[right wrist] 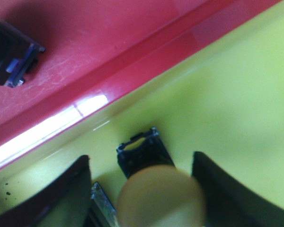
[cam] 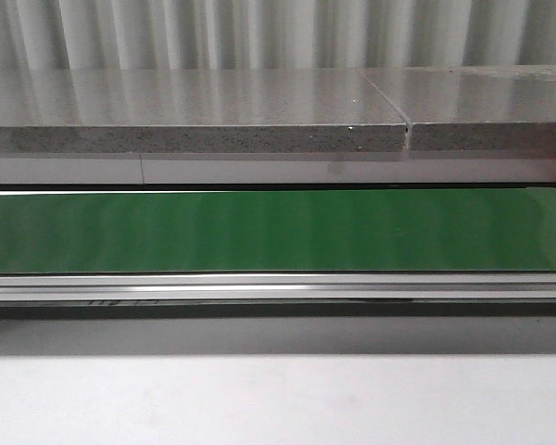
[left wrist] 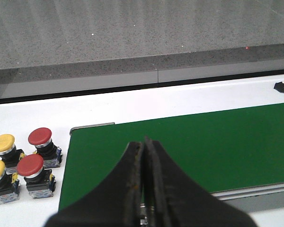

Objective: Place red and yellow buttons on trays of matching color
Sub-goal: 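Place the yellow button into the yellow tray and release it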

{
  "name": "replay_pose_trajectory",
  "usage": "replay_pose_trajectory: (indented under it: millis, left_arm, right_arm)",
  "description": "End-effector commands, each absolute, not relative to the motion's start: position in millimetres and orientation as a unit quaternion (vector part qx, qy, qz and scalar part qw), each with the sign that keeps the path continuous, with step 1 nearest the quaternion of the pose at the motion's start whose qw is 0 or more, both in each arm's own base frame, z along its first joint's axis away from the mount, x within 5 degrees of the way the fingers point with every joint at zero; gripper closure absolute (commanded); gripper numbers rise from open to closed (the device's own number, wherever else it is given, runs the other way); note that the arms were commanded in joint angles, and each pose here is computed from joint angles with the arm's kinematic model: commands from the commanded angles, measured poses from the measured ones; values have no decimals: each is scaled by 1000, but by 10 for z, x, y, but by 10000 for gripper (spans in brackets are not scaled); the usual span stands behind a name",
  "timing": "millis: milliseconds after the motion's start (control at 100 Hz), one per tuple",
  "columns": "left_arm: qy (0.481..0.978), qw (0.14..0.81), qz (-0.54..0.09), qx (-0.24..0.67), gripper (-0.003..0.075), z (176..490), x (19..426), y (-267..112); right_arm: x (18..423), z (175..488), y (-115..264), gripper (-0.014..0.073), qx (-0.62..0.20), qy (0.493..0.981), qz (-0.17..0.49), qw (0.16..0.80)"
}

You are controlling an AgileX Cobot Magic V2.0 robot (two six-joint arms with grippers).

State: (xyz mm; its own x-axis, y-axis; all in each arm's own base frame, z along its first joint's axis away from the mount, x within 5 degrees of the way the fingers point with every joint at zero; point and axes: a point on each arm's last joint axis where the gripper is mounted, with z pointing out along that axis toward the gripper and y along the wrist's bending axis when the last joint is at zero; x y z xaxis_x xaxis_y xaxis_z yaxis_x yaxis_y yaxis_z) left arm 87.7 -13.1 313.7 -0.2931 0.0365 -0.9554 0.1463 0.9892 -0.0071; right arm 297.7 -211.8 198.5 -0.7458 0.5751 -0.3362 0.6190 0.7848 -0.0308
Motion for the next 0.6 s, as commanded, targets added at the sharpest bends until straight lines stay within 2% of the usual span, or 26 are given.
replay_pose_trajectory:
  millis: [0,170,340,590]
  left_arm:
    - [771,632,-53,53,740,3293,894,-138]
    - [771,632,-53,53,740,3293,894,-138]
    - [771,632,-53,53,740,3293,894,-138]
    - [771,632,-53,53,740,3293,894,-138]
  right_arm:
    - [2975,2254,-2151,46,319,922,-87,200]
    - [2921,2461,-2113,46,318,916,-94,226]
    - [2799,2848,-2026,46,315,901,-109,280]
    - [2684,3467,-1575,46,269,879,-107,380]
